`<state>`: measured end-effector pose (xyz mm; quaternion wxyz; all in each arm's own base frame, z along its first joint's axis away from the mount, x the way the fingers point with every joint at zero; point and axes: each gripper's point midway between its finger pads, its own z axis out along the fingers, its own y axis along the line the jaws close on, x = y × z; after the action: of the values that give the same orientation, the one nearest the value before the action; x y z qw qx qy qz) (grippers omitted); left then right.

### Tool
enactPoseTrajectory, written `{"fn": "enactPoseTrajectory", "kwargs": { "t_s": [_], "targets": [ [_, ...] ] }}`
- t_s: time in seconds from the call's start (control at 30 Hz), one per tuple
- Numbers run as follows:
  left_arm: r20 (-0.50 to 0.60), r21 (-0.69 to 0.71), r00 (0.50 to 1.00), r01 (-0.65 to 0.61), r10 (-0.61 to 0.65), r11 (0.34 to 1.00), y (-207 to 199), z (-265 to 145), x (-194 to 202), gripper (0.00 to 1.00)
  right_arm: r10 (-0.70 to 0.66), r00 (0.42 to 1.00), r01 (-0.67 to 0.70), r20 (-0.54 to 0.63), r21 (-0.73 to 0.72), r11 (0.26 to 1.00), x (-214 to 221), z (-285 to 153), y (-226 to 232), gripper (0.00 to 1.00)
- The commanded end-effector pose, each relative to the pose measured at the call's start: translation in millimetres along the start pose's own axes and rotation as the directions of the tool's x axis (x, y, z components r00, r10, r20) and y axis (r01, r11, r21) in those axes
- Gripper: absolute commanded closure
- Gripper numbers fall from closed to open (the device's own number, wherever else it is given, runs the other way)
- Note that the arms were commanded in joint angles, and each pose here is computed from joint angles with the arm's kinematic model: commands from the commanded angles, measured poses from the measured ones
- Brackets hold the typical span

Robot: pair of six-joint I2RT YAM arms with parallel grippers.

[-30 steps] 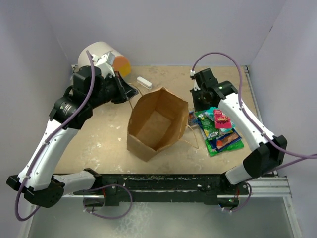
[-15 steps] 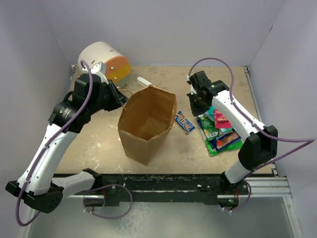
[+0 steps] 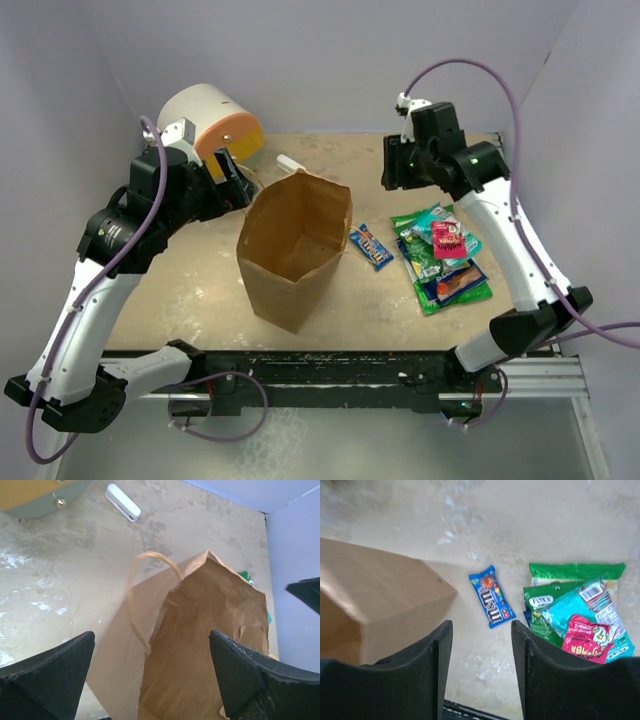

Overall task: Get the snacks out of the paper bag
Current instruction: Reset both arms

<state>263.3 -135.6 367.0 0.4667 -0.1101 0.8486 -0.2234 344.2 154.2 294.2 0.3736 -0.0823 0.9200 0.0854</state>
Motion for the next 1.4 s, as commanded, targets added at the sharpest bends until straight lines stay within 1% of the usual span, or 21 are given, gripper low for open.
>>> {"fn": "enactPoseTrajectory", "kwargs": {
  "t_s": [0.0, 0.03, 0.07, 0.1, 0.2, 0.3, 0.37, 0.5, 0.63, 0.7, 0.87, 1.17, 1.27, 1.3, 1.33, 1.37],
  "targets": [
    [0.09, -0.05, 0.995, -0.041, 0.045, 0.998, 9.7, -25.2, -23.9, 0.01, 0.022, 0.988, -0.012, 0.155, -0.063, 0.998, -38.1, -58.0, 7.7, 0.4],
    [0.097, -0.061, 0.994, -0.053, 0.059, 0.997, 11.7, -29.1, -26.7, 0.01, 0.034, 0.982, -0.019, 0.188, -0.081, 0.997, -45.2, -69.1, 10.3, 0.27],
    [0.111, -0.074, 0.991, -0.062, 0.07, 0.995, 13.7, -33.8, -31.2, 0.01, 0.048, 0.974, -0.027, 0.222, -0.096, 0.995, -52.5, -80.3, 12.1, 0.09],
    [0.126, -0.088, 0.988, -0.08, 0.09, 0.993, 15.7, -39.4, -36.5, 0.01, 0.058, 0.964, -0.029, 0.258, -0.113, 0.993, -59.9, -92.8, 14.0, 0.01],
    [0.188, -0.099, 0.97, -0.141, 0.157, 0.985, 13.9, -57.5, -57.5, 0.01, 0.074, 0.931, -0.015, 0.359, -0.165, 0.986, -77.0, -134.7, 18.9, 0.0],
    [0.281, -0.057, 0.933, -0.217, 0.224, 0.975, -1.7, -81.6, -86.0, 0.01, 0.081, 0.885, 0.017, 0.458, -0.207, 0.978, -90.5, -181.1, 21.8, 0.0],
    [0.348, -0.024, 0.903, -0.259, 0.251, 0.965, -13.8, -100.3, -104.4, 0.01, 0.103, 0.844, 0.022, 0.527, -0.225, 0.974, -98.2, -213.4, 20.6, 0.01],
    [0.47, 0.024, 0.841, -0.315, 0.267, 0.949, -31.6, -138.7, -133.1, 0.01, 0.141, 0.76, 0.025, 0.635, -0.246, 0.969, -99.5, -266.6, 13.7, 0.0],
    [0.569, 0.055, 0.786, -0.332, 0.243, 0.942, -40.9, -173.2, -152.1, 0.01, 0.188, 0.704, -0.038, 0.685, -0.229, 0.973, -90.7, -294.9, -3.2, 0.01],
    [0.598, 0.066, 0.767, -0.336, 0.232, 0.94, -43.0, -184.0, -156.7, 0.01, 0.196, 0.688, -0.056, 0.698, -0.219, 0.974, -84.5, -303.6, -9.7, 0.0],
    [0.635, 0.071, 0.738, -0.35, 0.228, 0.934, -44.8, -197.9, -162.2, 0.01, 0.201, 0.692, -0.096, 0.693, -0.187, 0.978, -77.8, -304.6, -19.5, 0.01],
    [0.619, 0.066, 0.751, -0.342, 0.231, 0.937, -42.1, -192.8, -158.7, 0.01, 0.209, 0.711, -0.12, 0.671, -0.177, 0.977, -76.9, -298.5, -21.1, 0.01],
    [0.618, 0.058, 0.75, -0.342, 0.235, 0.938, -40.2, -192.3, -158.0, 0.01, 0.195, 0.705, -0.123, 0.682, -0.154, 0.98, -78.4, -297.7, -25.1, 0.01],
    [0.617, 0.054, 0.75, -0.34, 0.236, 0.939, -39.4, -192.2, -158.2, 0.01, 0.184, 0.692, -0.112, 0.698, -0.147, 0.983, -78.3, -300.9, -26.7, 0.01],
    [0.616, 0.049, 0.751, -0.337, 0.237, 0.94, -38.4, -191.6, -158.3, 0.01, 0.185, 0.696, -0.086, 0.694, -0.175, 0.981, -76.2, -300.8, -20.2, 0.01],
    [0.616, 0.046, 0.751, -0.336, 0.237, 0.941, -37.9, -191.3, -158.4, 0.01, 0.212, 0.69, -0.109, 0.692, -0.19, 0.976, -76.9, -301.4, -20.3, 0.01]
  ]
}}
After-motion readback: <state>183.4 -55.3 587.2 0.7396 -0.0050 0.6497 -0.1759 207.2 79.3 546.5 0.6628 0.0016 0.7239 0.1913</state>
